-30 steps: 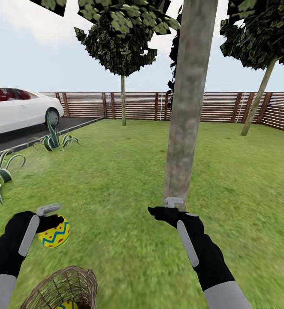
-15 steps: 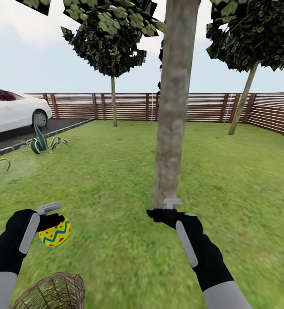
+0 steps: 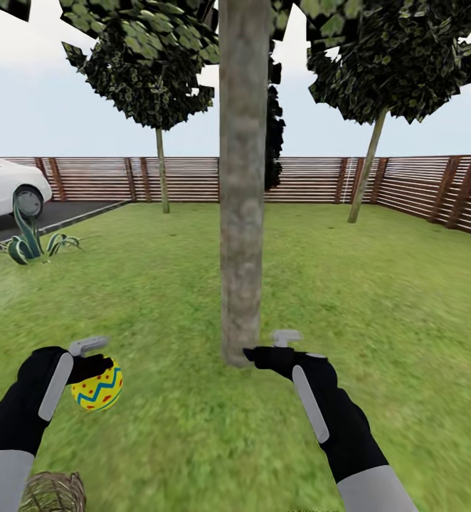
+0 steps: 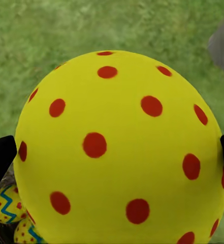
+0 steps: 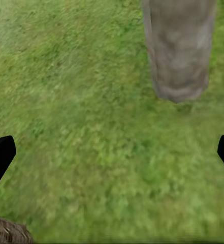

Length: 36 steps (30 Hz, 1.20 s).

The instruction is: Take the three Easter eggs out of the wicker basket on the lawn in the garden, then place them on the lawn next to a single tree (choose any tree) so that all three eggs are next to the same tree and none are left in the basket.

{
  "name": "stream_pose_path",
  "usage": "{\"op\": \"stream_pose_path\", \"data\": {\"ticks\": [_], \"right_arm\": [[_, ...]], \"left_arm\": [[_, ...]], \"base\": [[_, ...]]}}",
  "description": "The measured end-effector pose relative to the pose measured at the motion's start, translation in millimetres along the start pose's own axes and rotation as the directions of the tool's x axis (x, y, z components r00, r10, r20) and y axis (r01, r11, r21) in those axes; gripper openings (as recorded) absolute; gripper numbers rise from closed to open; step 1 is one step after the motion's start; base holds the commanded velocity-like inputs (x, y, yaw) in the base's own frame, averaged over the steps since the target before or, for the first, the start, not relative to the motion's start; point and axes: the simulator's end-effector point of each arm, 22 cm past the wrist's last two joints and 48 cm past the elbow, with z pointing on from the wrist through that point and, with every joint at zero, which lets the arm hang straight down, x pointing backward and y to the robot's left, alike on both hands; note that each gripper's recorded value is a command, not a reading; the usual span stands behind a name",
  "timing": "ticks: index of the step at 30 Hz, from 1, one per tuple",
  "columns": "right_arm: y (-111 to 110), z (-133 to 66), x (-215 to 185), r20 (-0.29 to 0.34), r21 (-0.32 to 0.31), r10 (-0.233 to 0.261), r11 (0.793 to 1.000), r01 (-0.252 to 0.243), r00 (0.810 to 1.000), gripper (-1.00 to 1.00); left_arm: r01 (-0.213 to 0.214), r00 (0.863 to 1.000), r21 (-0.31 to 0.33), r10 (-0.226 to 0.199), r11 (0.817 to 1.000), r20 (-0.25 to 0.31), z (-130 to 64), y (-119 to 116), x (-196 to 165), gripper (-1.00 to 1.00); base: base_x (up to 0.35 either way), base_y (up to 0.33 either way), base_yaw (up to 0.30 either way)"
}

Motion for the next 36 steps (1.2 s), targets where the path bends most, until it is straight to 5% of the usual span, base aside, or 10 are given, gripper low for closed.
{"op": "stream_pose_path", "data": {"ticks": [14, 36], "right_arm": [[4.5, -3.1, -3.6, 0.008, -0.014, -0.003, 1.0, 0.003, 1.0, 1.0], [2.4, -9.7, -11.8, 0.026, -0.011, 0.006, 1.0, -0.006, 1.0, 1.0]], "left_arm": [[-0.006, 1.0, 0.011, 0.006, 1.0, 0.005, -3.1, -8.3, -0.6, -1.0], [-0.002, 1.0, 0.031, 0.002, 1.0, 0.006, -7.3, -20.0, 0.5, -1.0]], "base": [[0.0, -0.034, -0.184], [0.0, -0.277, -0.219]]}}
